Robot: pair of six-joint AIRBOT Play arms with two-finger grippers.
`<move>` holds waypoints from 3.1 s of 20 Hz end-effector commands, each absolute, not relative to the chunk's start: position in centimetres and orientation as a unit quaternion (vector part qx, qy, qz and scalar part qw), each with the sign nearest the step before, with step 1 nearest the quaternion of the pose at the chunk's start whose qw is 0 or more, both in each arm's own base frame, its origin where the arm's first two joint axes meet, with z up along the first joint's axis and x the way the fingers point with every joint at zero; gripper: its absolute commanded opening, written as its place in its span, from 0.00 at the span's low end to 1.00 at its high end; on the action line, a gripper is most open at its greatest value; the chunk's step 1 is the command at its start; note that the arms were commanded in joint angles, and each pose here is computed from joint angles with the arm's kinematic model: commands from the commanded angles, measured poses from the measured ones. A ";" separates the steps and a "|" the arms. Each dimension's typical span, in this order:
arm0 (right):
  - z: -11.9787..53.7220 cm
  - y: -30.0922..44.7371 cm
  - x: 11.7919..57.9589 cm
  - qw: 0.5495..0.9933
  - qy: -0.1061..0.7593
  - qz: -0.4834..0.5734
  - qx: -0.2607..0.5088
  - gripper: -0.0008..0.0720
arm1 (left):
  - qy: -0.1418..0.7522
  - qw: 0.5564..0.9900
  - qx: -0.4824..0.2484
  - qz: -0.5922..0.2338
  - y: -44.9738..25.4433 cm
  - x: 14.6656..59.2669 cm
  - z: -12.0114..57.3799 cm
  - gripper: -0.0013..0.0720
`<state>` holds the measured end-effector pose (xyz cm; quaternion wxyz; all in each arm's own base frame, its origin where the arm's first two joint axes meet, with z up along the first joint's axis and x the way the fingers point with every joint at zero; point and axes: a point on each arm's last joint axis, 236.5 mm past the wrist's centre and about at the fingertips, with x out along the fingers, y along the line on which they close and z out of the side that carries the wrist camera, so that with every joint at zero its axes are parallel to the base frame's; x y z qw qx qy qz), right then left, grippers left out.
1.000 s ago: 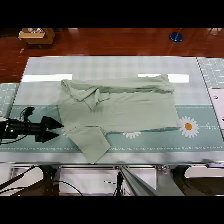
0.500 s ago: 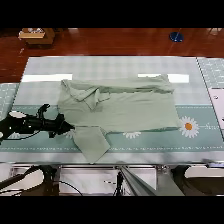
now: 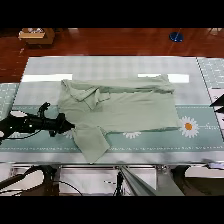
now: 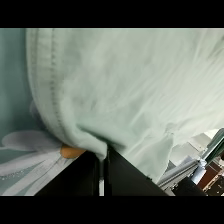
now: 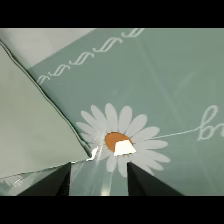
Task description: Fold the shirts.
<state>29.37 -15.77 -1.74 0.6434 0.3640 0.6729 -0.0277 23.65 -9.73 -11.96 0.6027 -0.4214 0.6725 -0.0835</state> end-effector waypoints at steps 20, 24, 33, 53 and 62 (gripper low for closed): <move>-12.2 -2.0 26.8 0.600 0.668 0.071 0.434 0.45 | 0.659 0.626 -0.410 -0.076 -9.0 24.6 -12.5 0.05; -9.2 2.6 30.7 0.623 0.616 0.152 0.457 0.05 | 0.644 0.644 -0.402 -0.092 -8.9 25.9 -11.4 0.05; 25.1 3.0 38.0 0.682 0.103 0.431 0.582 0.05 | 0.264 0.874 -0.298 -0.278 -9.5 37.4 24.0 0.04; 52.3 9.3 19.3 0.986 0.025 0.159 0.049 0.05 | 0.004 0.993 -0.012 -0.115 -8.8 10.8 50.9 0.04; 38.2 3.1 20.7 0.946 0.309 0.070 0.067 0.05 | 0.283 0.951 -0.019 -0.127 -6.6 16.6 38.9 0.04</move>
